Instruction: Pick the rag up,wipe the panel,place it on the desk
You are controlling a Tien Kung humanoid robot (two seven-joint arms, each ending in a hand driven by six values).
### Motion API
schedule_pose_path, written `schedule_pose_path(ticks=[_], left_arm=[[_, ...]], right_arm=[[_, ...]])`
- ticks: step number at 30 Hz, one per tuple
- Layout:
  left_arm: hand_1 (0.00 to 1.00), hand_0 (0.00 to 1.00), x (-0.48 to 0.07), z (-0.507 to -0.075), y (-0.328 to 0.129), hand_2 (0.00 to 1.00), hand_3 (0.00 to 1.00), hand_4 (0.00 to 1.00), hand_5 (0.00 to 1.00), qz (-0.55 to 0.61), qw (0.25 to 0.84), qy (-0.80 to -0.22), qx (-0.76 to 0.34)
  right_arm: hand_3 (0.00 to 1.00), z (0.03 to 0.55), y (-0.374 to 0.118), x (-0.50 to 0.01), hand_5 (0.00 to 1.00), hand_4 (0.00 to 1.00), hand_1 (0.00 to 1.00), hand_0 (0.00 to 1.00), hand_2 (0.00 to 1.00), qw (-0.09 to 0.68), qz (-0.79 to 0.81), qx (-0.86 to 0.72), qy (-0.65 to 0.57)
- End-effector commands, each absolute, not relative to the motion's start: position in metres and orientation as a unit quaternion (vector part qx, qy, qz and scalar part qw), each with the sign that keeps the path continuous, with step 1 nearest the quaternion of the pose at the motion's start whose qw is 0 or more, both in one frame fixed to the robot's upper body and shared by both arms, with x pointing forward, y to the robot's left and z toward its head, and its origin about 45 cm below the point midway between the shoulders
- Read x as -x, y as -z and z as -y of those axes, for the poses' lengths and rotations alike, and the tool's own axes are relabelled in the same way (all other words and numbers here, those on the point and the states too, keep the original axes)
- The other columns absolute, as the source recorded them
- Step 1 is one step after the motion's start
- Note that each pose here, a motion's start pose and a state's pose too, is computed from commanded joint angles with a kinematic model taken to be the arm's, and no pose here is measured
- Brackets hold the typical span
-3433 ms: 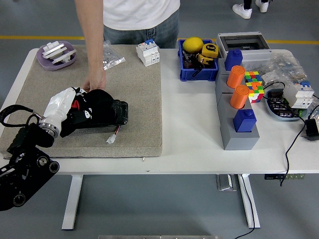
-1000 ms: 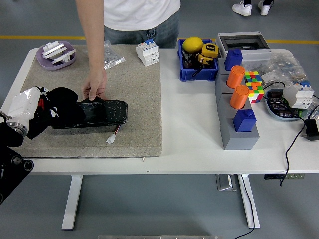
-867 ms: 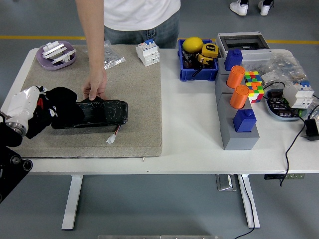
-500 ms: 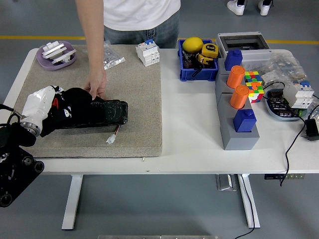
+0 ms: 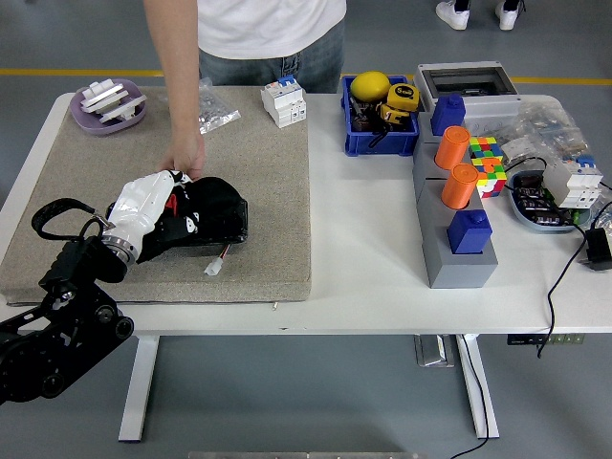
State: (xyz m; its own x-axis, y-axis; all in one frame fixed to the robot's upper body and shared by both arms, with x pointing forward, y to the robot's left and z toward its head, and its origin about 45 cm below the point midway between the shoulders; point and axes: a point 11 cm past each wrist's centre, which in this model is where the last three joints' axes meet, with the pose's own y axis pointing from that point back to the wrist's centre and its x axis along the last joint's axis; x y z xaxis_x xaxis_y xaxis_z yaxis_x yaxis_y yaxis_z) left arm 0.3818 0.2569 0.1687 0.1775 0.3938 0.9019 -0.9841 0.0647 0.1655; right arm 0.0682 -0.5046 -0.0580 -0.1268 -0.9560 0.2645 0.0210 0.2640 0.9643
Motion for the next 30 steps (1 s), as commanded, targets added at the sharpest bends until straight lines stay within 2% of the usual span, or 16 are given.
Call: schedule_pose_path(ticks=[7, 15, 30], left_arm=[[0.133, 0.153, -0.381, -0.236, -0.175, 0.527, 0.529, 0.329, 0.002, 0.358, 0.651, -0.529, -0.409], [0.133, 0.153, -0.38, -0.231, -0.177, 0.527, 0.53, 0.328, 0.002, 0.359, 0.65, -0.533, -0.406], [0.133, 0.154, -0.38, -0.289, -0.166, 0.526, 0.53, 0.329, 0.002, 0.349, 0.598, -0.561, -0.454]], right_arm=[[0.709, 0.505, 0.057, -0.071, 0.535, 0.998, 0.724, 0.755, 0.718, 0.531, 0.592, -0.396, 0.459], [0.709, 0.504, 0.058, -0.072, 0.534, 0.998, 0.724, 0.755, 0.719, 0.531, 0.592, -0.397, 0.459], [0.709, 0.506, 0.057, -0.07, 0.534, 0.998, 0.723, 0.756, 0.719, 0.53, 0.594, -0.395, 0.459]])
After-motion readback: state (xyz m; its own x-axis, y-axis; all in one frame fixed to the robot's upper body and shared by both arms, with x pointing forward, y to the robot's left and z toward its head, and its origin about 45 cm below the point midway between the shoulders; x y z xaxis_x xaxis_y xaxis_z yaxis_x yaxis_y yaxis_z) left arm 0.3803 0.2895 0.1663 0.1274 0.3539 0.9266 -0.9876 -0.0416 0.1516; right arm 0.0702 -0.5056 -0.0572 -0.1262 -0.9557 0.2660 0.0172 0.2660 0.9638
